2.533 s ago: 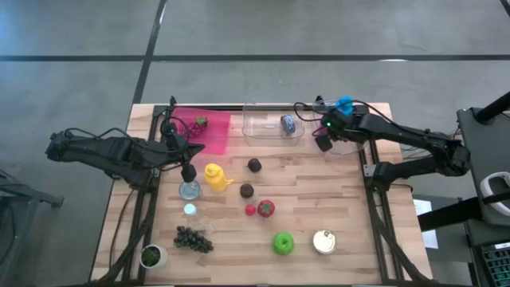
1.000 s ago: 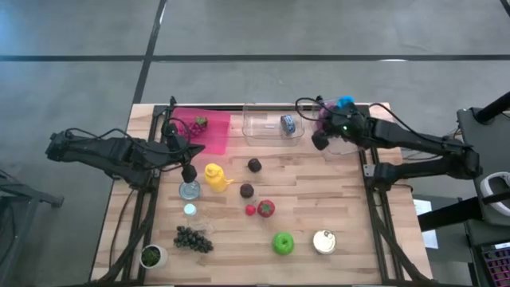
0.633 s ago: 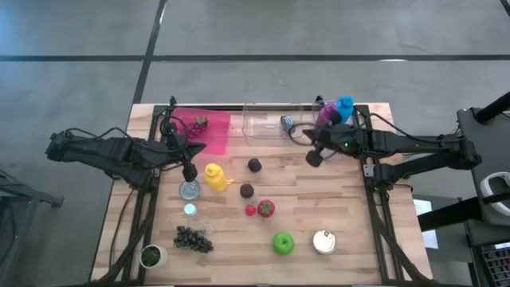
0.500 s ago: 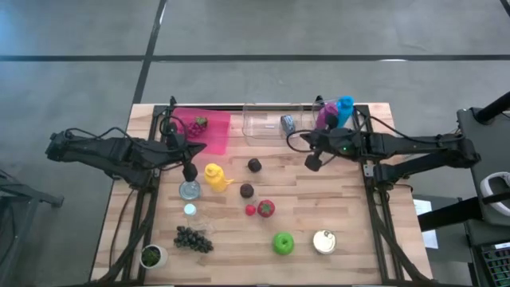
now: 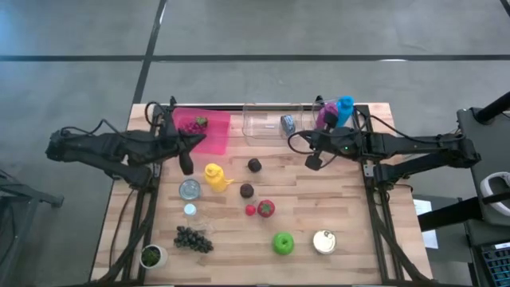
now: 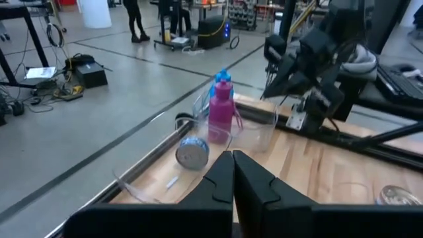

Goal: Pick & Place Food Item
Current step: Put the yellow water bottle into the right transparent bin

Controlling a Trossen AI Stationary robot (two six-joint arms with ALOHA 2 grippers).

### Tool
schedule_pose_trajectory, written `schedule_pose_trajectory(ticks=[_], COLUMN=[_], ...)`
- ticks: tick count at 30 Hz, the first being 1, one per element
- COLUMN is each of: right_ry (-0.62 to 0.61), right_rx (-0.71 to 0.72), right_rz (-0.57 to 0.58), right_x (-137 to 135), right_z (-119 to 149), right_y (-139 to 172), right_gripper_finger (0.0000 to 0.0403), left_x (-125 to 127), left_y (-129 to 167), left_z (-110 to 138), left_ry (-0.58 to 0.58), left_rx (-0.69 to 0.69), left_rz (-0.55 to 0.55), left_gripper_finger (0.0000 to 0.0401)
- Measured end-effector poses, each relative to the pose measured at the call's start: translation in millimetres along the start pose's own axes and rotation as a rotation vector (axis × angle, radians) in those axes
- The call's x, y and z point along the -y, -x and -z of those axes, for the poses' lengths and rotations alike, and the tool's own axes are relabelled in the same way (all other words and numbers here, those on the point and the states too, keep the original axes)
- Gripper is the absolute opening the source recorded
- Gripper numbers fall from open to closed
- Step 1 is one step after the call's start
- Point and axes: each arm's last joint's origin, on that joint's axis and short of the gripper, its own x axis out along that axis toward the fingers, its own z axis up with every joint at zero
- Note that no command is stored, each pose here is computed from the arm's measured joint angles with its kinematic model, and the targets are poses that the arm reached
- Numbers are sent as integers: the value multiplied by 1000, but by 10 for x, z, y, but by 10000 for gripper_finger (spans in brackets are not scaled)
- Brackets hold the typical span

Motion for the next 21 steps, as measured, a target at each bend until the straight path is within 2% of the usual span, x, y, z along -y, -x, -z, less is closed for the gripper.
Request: schedule_pose_trajectory(ticks=[5, 8, 17, 21], right_ry=[-13, -14, -13, -13], right_rx=[-2, -3, -16, -22], right_rz=[-1, -1, -3, -4], right_x=[-1, 0, -4, -9], right_z=[2, 3, 21, 37], right_y=[0, 0, -2, -8], right_gripper_finger=[8, 8, 8, 8], left_x=[29, 44, 27, -22], left_y=[-20, -38, 18, 85], left_z=[-45, -60, -153, -99], left_ry=[17, 65, 190, 251], left_rx=[-81, -162, -437, -569], left_rz=[-16, -52, -220, -300], left_gripper_finger=[1, 1, 0, 0])
